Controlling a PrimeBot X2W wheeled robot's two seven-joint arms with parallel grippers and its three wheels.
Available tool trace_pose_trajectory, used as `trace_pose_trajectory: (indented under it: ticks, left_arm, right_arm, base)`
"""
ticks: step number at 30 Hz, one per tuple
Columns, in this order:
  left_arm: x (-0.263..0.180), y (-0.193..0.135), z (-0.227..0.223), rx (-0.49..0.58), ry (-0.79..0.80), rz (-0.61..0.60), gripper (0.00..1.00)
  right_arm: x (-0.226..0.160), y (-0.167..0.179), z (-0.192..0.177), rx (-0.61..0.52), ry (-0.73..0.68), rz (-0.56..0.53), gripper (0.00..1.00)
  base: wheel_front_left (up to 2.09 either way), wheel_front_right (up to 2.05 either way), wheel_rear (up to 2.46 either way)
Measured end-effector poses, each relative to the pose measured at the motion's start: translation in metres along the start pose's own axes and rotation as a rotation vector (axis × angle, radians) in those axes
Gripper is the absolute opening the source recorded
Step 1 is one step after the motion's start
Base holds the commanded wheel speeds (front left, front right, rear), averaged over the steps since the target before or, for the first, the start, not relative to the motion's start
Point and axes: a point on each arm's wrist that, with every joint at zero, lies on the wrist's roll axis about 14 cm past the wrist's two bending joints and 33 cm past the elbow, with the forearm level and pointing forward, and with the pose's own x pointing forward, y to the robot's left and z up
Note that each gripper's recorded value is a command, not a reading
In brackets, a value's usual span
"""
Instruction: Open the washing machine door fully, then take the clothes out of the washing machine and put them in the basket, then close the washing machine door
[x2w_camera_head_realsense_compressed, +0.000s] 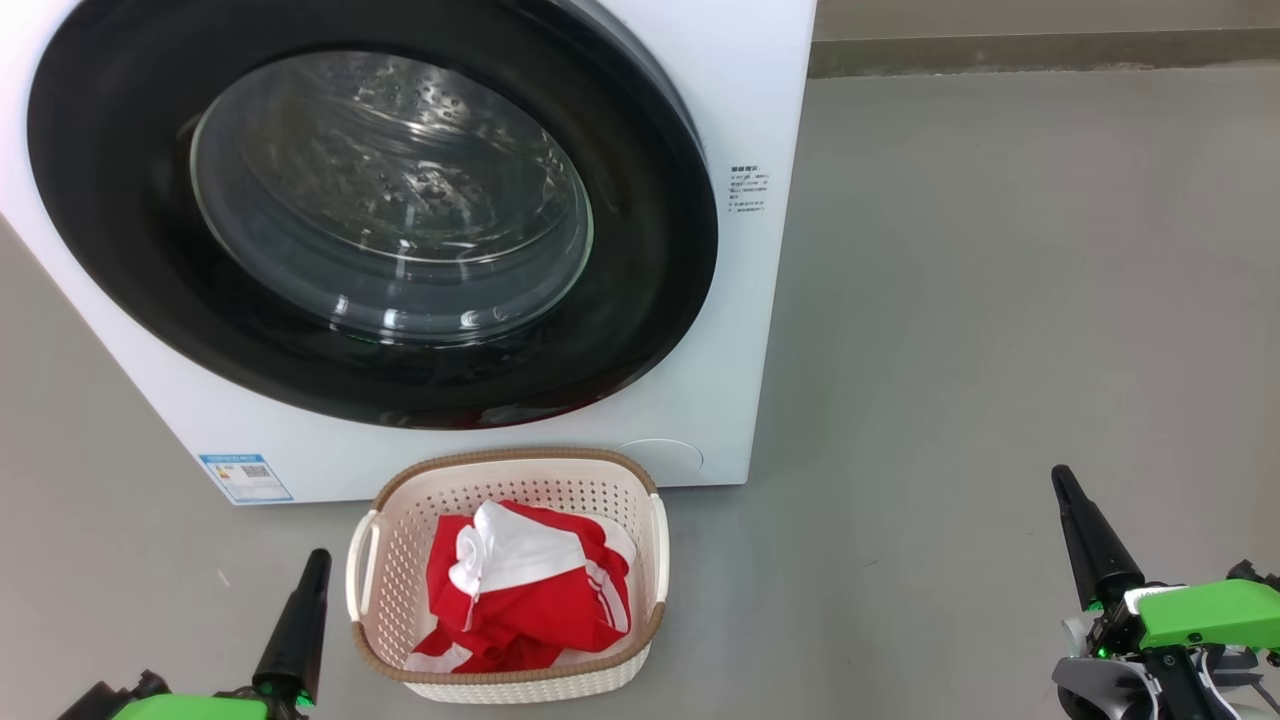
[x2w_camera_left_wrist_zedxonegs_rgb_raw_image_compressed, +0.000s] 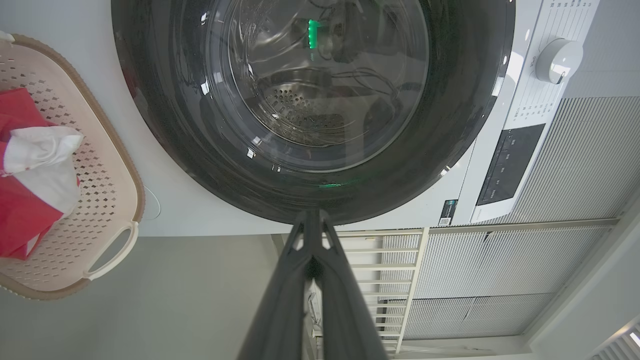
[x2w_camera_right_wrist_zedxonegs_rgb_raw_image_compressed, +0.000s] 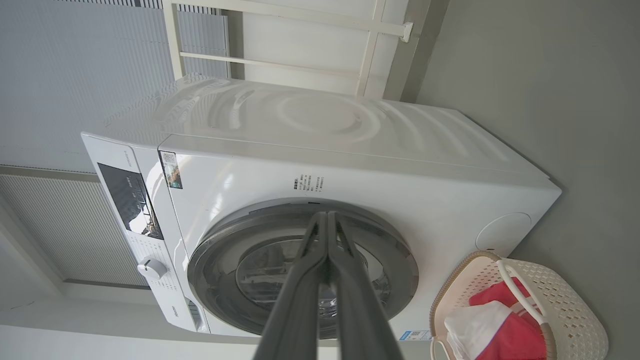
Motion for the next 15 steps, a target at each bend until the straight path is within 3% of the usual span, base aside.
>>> trace_pose_trajectory:
  ticks: [15]
  left_arm:
    - [0.0,0.0,0.0001,0.0,0.0,0.0,0.0]
  right_arm:
    - [0.0,0.0,0.0002,0.0,-0.001,0.0,0.0]
  base:
    - [0.0,0.0,0.0]
